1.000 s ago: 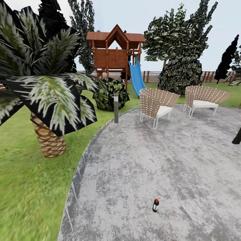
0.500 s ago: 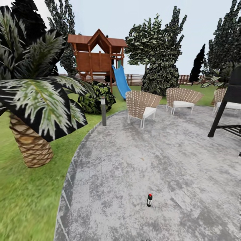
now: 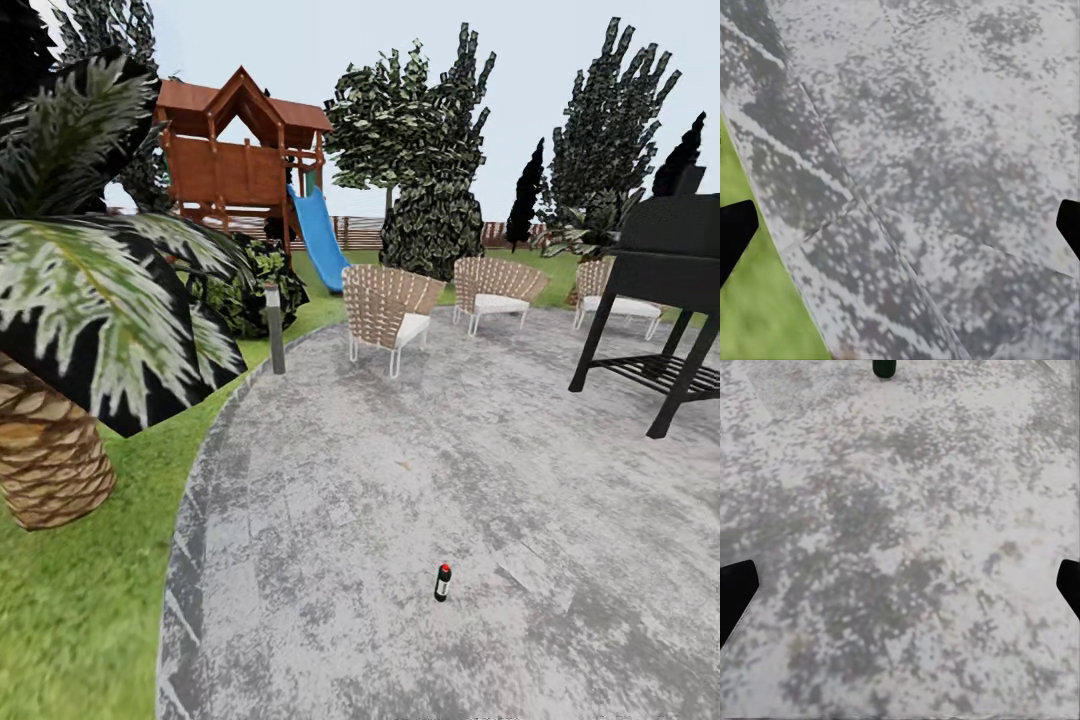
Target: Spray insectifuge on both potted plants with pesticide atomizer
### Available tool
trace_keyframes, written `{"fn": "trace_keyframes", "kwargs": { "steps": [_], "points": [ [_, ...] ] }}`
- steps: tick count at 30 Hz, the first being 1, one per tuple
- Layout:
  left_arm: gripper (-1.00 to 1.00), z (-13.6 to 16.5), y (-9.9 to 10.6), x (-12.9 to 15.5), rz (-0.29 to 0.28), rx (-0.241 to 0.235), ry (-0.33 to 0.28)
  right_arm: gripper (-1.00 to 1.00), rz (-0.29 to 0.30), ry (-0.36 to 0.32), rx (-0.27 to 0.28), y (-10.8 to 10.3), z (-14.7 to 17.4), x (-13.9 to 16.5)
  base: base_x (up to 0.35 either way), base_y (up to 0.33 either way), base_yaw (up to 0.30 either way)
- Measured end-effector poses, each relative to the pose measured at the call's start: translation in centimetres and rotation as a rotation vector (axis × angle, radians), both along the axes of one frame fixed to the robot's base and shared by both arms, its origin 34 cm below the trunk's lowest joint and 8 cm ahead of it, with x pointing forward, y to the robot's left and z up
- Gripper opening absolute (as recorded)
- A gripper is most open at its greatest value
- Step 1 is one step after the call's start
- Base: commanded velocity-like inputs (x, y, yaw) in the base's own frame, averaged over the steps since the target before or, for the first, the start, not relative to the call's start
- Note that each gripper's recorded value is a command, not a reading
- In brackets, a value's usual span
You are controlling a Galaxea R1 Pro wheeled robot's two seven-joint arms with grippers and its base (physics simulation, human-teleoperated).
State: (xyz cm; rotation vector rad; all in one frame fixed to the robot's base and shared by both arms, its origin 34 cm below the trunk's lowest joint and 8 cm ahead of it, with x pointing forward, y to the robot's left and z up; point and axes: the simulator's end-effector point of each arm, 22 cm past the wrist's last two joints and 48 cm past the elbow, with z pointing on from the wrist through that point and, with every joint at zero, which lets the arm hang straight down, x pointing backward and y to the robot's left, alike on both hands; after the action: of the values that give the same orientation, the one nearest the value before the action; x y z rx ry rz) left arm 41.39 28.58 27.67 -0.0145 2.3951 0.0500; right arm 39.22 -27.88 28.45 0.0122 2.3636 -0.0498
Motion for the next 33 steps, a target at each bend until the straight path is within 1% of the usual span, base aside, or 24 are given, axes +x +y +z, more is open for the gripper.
{"fn": "trace_keyframes", "kwargs": {
  "steps": [14,33],
  "points": [
    [1.00,-0.03,-0.05,-0.04,-0.003,0.001,0.001,1.00,0.002,-0.001,0.000,0.02,0.04,0.05,0.000,0.288,-0.300],
    [1.00,-0.07,-0.09,-0.09,-0.005,0.001,0.003,1.00,0.002,0.000,0.001,0.02,0.01,0.03,0.000,0.004,-0.300]
  ]
}}
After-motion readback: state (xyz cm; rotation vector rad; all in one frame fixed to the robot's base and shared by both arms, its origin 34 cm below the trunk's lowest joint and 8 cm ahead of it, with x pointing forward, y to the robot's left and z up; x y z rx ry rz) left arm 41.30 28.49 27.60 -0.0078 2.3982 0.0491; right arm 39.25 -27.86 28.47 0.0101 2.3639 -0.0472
